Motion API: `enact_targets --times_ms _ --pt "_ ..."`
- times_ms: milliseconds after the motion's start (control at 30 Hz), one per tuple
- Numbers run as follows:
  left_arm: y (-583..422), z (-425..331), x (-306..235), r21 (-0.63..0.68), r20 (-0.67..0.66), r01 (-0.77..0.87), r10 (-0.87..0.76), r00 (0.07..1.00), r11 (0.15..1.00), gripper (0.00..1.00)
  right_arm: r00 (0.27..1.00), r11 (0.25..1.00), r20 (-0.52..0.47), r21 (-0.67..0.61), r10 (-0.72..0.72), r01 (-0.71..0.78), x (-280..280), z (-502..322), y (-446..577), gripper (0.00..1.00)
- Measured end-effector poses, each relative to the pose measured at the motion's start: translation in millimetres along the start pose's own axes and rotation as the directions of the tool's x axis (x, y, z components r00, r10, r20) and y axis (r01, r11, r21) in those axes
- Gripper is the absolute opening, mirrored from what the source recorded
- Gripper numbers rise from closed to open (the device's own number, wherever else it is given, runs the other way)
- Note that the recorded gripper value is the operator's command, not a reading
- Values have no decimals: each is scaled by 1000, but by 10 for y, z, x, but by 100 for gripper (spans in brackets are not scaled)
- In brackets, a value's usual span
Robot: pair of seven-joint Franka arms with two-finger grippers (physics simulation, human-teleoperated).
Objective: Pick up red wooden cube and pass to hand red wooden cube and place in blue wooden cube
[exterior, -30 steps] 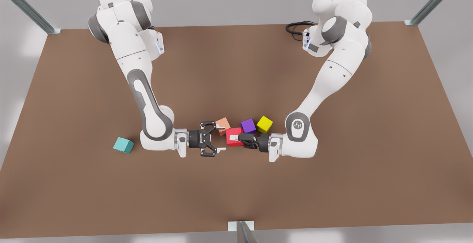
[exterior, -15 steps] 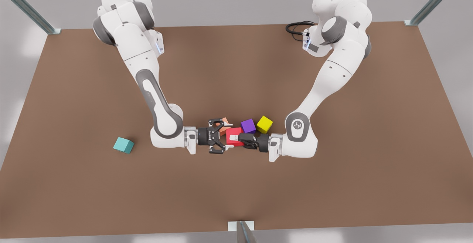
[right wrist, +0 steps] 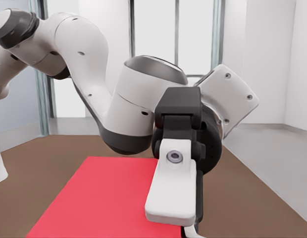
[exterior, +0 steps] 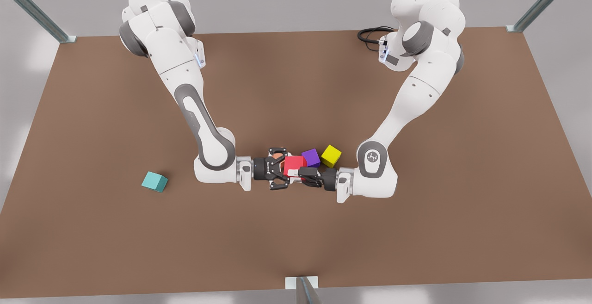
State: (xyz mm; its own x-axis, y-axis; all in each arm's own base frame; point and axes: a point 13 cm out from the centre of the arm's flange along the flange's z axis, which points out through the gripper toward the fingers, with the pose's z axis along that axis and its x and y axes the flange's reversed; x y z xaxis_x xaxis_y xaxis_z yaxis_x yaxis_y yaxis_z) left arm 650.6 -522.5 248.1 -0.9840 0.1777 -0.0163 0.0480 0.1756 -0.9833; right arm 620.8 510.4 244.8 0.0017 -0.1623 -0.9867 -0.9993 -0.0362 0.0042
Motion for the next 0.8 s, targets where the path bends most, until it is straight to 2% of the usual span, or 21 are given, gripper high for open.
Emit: enact_targets --times_ms 67,100,133,333,400,467,533,600,667,733,767,800 --pt "0 -4 -8 1 1 -1 1 1000 1000 59 1000 1000 -2 2 2 -2 0 0 -4 66" --pt "-2 -5 -10 2 2 -2 2 1000 1000 94 1000 1000 -3 3 3 -3 -2 -2 -7 66" --pt "-7 -6 -12 5 2 -2 2 1000 1000 100 1000 1000 -3 5 4 -4 -2 -6 -11 66" --pt "-42 -281 -133 19 32 -9 9 999 1000 100 1000 1000 -11 24 7 -6 2 -144 -110 66" --pt "43 -907 -308 4 61 -16 16 998 1000 100 999 999 -38 47 -3 4 67 -482 -280 66" --pt "182 -1821 -415 -26 78 -29 31 996 999 100 992 998 -121 53 -23 30 345 -1245 -519 67" --pt "88 -2640 -282 -156 16 -91 94 995 984 100 968 998 -244 11 -56 60 681 -2154 -622 67" --pt "-236 -2910 78 -407 -199 -249 181 963 879 100 897 994 -428 -75 -109 85 944 -3133 -623 67" --pt "-379 -2933 496 -608 -464 -436 148 873 664 100 778 987 -615 -156 -131 42 1161 -4105 -505 67" --pt "-436 -3412 617 -733 -532 -485 42 846 476 100 644 974 -752 -221 -140 -46 1257 -4764 -292 67" --pt "-390 -3723 732 -808 -518 -466 -58 853 361 100 578 966 -803 -238 -141 -96 1286 -4967 -195 66" --pt "-342 -3955 1104 -875 -470 -427 -192 862 227 100 529 958 -837 -248 -137 -144 1315 -5089 -102 66"
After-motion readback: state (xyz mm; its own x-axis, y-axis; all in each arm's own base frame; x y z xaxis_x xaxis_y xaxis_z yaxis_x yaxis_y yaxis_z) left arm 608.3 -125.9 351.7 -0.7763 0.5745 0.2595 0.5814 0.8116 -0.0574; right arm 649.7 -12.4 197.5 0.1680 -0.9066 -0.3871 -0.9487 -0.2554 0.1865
